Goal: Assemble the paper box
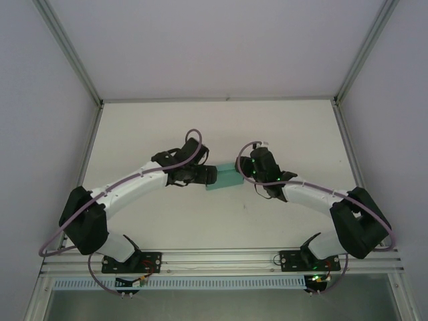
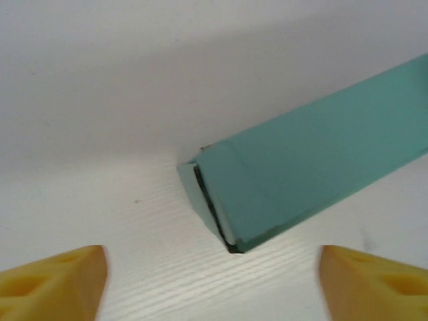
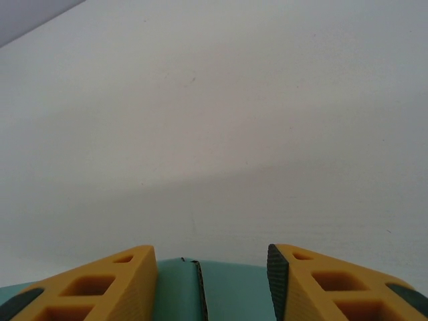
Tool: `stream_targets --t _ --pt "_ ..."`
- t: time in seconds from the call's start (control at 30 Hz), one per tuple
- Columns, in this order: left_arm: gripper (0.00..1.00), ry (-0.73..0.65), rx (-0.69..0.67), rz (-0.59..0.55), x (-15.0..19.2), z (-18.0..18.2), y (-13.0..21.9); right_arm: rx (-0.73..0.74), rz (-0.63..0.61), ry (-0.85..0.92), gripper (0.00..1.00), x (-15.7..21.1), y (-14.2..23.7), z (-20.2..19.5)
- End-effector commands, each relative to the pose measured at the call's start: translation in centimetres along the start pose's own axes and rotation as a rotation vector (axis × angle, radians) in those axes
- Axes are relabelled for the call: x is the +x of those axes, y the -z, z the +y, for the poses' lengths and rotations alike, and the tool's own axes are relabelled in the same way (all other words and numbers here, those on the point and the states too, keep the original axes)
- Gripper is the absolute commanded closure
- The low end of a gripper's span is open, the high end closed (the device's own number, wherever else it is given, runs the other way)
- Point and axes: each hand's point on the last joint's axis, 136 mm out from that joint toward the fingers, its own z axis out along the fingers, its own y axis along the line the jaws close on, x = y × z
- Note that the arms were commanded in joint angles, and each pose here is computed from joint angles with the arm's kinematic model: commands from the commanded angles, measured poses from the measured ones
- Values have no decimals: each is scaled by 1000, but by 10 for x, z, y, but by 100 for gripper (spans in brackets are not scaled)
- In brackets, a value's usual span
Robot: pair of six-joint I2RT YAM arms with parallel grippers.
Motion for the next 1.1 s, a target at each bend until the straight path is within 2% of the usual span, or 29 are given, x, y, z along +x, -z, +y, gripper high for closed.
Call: stream_targets --t 0.0,0.17,0.3,0.5,0.63,0.67,0.73,0.83,0.9,1.0,1.07 --pt "0 7 95 -45 -16 -15 28 78 162 46 53 57 -1 -35" --pt "0 93 129 -56 -30 -11 18 26 112 103 59 64 -4 -38" --pt "1 189 224 -9 -31 -8 -5 -9 109 157 62 72 -10 -37" --pt "25 287 294 47 -8 7 -34 -37 102 144 63 80 -12 -39" --pt "42 330 315 16 7 19 -49 -44 123 165 65 88 -14 -41" --pt "49 327 333 4 12 20 -53 -51 131 171 66 93 -15 -42" --pt "54 328 372 -20 21 20 -62 -69 133 171 67 99 -16 -43" --pt "73 337 410 -40 30 25 -74 -140 127 160 70 106 -16 -40" --pt "76 331 465 -47 33 21 -78 -189 116 172 71 107 -16 -36" --pt "80 296 549 -58 42 13 -83 -239 101 205 78 110 -16 -32" --pt "89 298 563 -55 48 15 -90 -260 102 194 83 109 -17 -31"
